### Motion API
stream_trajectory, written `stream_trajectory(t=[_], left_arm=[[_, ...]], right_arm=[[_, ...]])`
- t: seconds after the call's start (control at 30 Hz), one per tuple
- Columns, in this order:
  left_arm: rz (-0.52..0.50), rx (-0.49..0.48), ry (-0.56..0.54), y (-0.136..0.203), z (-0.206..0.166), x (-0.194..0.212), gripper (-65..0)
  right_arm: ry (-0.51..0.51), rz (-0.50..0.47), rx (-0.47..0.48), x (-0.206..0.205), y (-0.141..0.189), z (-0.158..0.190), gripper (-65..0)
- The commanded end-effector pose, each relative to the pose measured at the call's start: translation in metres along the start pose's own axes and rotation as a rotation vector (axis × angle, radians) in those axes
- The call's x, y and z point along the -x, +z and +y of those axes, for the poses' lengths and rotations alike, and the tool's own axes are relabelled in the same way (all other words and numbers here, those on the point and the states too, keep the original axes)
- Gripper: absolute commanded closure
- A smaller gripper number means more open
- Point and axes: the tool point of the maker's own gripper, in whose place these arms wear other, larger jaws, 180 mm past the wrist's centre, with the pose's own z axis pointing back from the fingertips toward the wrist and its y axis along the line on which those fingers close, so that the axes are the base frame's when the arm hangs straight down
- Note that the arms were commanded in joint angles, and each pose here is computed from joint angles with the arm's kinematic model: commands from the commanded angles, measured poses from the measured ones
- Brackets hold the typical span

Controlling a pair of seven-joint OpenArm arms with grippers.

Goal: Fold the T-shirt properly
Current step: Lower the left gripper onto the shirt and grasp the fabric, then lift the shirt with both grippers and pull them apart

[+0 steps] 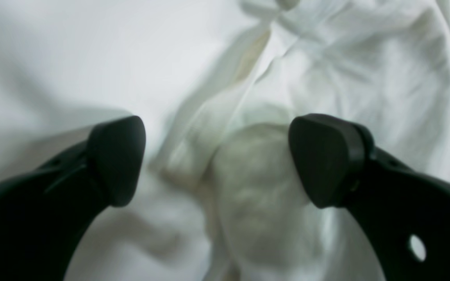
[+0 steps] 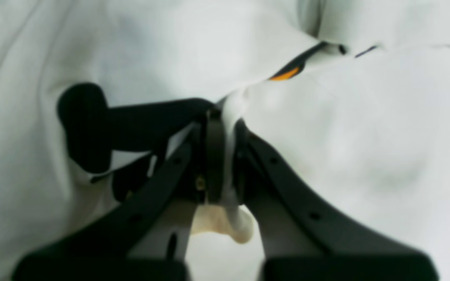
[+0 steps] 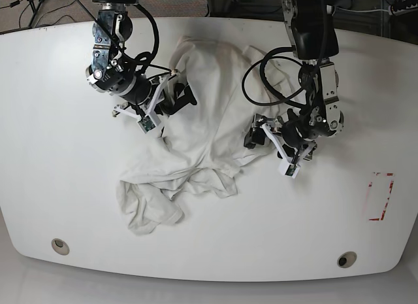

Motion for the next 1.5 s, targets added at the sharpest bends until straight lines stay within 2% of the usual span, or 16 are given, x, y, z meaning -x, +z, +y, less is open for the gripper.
stream_trajectory(t=[0.0, 0.07, 0.2, 0.5, 0.6, 0.8, 0.93, 1.13, 1.47], left_arm=[[-0.031, 0.027, -0.006, -0.006, -0.006, -0.015, -58.9], [-0.021, 0.038, -0.011, -0.010, -0.009, -0.013, -56.1], [0.000, 0.066, -0.019, -0.018, -0.018, -0.006, -44.4], [0.041, 0.088, -0.025, -0.024, -0.026, 0.008, -9.7], [0.046, 0.089, -0.024, -0.024, -0.026, 0.009, -0.7], [0.042, 0.073, -0.032, -0.018, -0.023, 0.013, 0.0], [0.027, 0.020, -0.088, 0.003, -0.008, 0.010, 0.0], [0.020, -0.024, -0.164, 0.030, -0.011, 0.003, 0.0], [-0.061, -0.135, -0.311, 0.086, -0.007, -0.026, 0.0]], right_arm=[[0.011, -0.059, 0.006, -0.018, 0.004, -0.003, 0.0], [0.010, -0.060, 0.005, -0.018, 0.004, -0.003, 0.0], [0.010, -0.060, 0.005, -0.018, 0.004, -0.003, 0.0], [0.011, -0.062, 0.005, -0.018, 0.004, -0.003, 0.0], [0.011, -0.063, 0.006, -0.019, 0.004, -0.003, 0.0], [0.015, -0.069, 0.008, -0.022, 0.004, -0.004, 0.0], [0.047, -0.110, 0.033, -0.037, 0.015, -0.006, 0.0], [0.103, -0.111, 0.077, -0.052, 0.030, -0.009, 0.0], [0.138, -0.167, 0.120, -0.081, 0.039, -0.022, 0.0]])
